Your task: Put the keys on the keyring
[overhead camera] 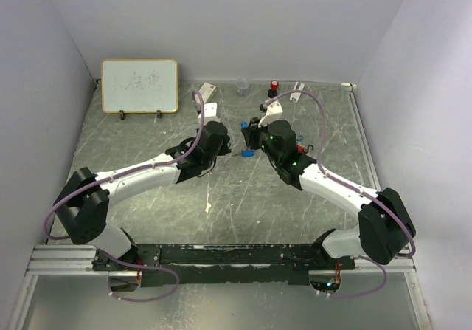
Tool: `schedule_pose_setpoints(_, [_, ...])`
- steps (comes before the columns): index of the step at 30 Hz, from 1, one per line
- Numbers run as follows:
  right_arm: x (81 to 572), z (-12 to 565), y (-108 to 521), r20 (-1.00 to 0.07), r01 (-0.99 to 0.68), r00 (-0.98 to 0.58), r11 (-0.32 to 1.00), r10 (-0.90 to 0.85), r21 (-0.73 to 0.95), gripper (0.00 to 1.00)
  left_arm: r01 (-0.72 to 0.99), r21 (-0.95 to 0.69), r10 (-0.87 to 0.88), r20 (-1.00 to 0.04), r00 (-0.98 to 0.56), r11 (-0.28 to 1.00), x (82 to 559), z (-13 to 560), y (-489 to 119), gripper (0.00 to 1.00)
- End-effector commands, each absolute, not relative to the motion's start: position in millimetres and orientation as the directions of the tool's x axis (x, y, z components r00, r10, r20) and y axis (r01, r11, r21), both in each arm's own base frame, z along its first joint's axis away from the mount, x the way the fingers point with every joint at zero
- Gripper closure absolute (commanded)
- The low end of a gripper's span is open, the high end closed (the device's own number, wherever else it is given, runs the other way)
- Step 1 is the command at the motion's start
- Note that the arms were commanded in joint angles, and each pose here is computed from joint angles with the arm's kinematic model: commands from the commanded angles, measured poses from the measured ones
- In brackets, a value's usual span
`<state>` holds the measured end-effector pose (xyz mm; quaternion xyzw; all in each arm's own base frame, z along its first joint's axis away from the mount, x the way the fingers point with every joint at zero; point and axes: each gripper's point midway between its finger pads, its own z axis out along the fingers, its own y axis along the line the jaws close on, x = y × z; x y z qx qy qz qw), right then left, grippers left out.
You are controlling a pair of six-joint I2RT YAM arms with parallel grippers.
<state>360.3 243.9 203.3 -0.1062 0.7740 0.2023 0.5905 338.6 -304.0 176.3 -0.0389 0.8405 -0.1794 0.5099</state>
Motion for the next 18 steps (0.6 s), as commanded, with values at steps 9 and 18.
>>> schedule_pose_setpoints(9, [353, 216, 260, -0.961, -0.466, -0.242, 0.853, 0.132, 0.235, 1.00, 0.152, -0.461, -0.359, -0.825, -0.437, 0.874, 344, 204, -319, 0.93])
schedule_pose_setpoints(18, [351, 216, 264, -0.955, -0.476, -0.234, 0.835, 0.182, 0.276, 1.00, 0.151, -0.499, -0.393, -0.807, -0.440, 0.854, 344, 204, -322, 0.93])
